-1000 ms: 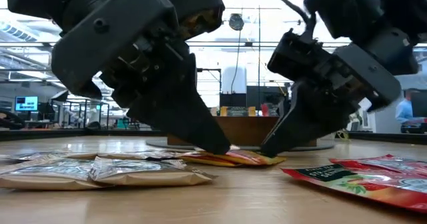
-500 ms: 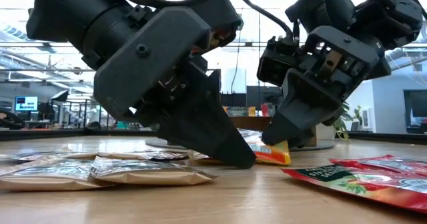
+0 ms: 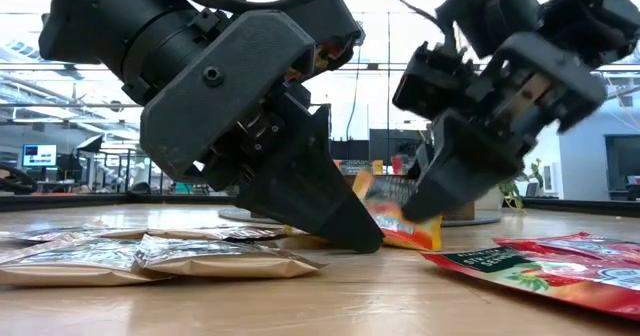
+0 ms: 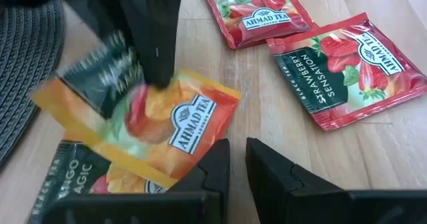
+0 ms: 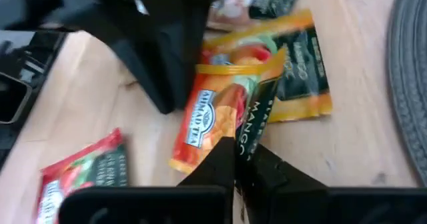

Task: Pick & Place Tea
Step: Put the right orange tea bag into the middle slot of the wooden organizer

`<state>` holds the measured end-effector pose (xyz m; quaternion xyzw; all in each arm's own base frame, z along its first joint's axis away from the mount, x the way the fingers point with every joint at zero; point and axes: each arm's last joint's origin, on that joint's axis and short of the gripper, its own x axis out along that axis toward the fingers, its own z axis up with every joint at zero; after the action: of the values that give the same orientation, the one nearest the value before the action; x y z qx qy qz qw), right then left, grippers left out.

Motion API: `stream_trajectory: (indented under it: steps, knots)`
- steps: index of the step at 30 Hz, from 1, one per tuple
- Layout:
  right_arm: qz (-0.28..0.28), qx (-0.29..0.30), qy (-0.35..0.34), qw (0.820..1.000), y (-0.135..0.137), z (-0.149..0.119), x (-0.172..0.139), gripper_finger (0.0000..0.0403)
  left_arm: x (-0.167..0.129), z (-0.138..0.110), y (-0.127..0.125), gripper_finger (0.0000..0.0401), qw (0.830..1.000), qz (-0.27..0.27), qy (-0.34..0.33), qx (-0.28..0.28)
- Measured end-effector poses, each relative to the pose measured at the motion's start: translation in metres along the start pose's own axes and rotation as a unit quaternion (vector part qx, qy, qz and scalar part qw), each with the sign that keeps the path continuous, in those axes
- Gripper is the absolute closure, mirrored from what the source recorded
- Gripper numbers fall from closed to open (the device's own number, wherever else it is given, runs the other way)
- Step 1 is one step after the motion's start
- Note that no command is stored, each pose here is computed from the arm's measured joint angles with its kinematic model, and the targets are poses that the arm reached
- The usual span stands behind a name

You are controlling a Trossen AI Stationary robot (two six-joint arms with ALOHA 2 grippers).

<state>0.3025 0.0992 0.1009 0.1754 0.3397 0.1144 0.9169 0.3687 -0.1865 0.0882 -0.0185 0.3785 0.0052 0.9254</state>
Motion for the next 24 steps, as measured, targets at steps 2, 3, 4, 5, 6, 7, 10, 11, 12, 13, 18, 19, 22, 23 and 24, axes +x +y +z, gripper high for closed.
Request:
stream_trajectory:
  steps: [2,3,4,5,6,7,10,11,12,13,18,19,22,23,24]
  knots:
    - [0.006,-0.008,-0.007,1.000,0.005,0.005,-0.006,0.0395,0.000,0.000,-0.001,0.0343,1.000,0.000,-0.001,-0.004]
    - [0.006,-0.014,-0.007,1.000,0.008,0.008,-0.010,0.0398,0.000,0.000,-0.001,0.0343,1.000,0.000,-0.003,-0.005]
    - [0.007,-0.021,-0.005,1.000,0.011,0.010,-0.015,0.0400,0.000,0.000,-0.001,0.0343,1.000,-0.002,-0.005,-0.005]
    - [0.007,-0.027,-0.004,1.000,0.014,0.013,-0.021,0.0401,0.000,0.001,-0.002,0.0343,1.000,-0.005,-0.011,-0.003]
    - [0.008,-0.030,-0.005,1.000,0.017,0.015,-0.026,0.0400,-0.001,0.001,-0.004,0.0343,1.000,-0.008,-0.016,0.006]
    - [0.010,-0.031,-0.009,0.999,0.020,0.019,-0.032,0.0400,-0.002,0.002,-0.006,0.0343,1.000,-0.012,-0.022,0.016]
    - [0.013,-0.033,-0.021,0.999,0.026,0.030,-0.052,0.0401,-0.005,0.004,-0.015,0.0343,0.997,-0.031,-0.048,0.046]
    - [0.012,-0.034,-0.026,0.999,0.028,0.033,-0.058,0.0402,-0.007,0.004,-0.019,0.0343,0.996,-0.039,-0.054,0.059]
    - [0.005,-0.034,-0.034,0.999,0.029,0.036,-0.064,0.0402,-0.009,0.004,-0.022,0.0343,0.995,-0.047,-0.057,0.072]
    - [-0.002,-0.034,-0.039,0.999,0.031,0.040,-0.070,0.0402,-0.010,0.004,-0.025,0.0343,0.993,-0.052,-0.061,0.082]
    - [-0.078,-0.064,0.008,0.995,0.043,0.071,-0.092,0.0402,-0.027,0.012,-0.038,0.0343,0.987,-0.062,-0.092,0.116]
    - [-0.104,-0.075,0.024,0.991,0.044,0.078,-0.096,0.0402,-0.033,0.013,-0.041,0.0343,0.986,-0.062,-0.093,0.124]
    - [-0.161,-0.110,0.053,0.979,0.041,0.105,-0.106,0.0402,-0.045,0.014,-0.050,0.0343,0.983,-0.070,-0.100,0.139]
    - [-0.170,-0.124,0.059,0.976,0.040,0.114,-0.109,0.0402,-0.051,0.015,-0.053,0.0343,0.982,-0.071,-0.098,0.146]
    - [-0.183,-0.136,0.069,0.971,0.037,0.122,-0.111,0.0402,-0.056,0.013,-0.056,0.0343,0.981,-0.069,-0.095,0.157]
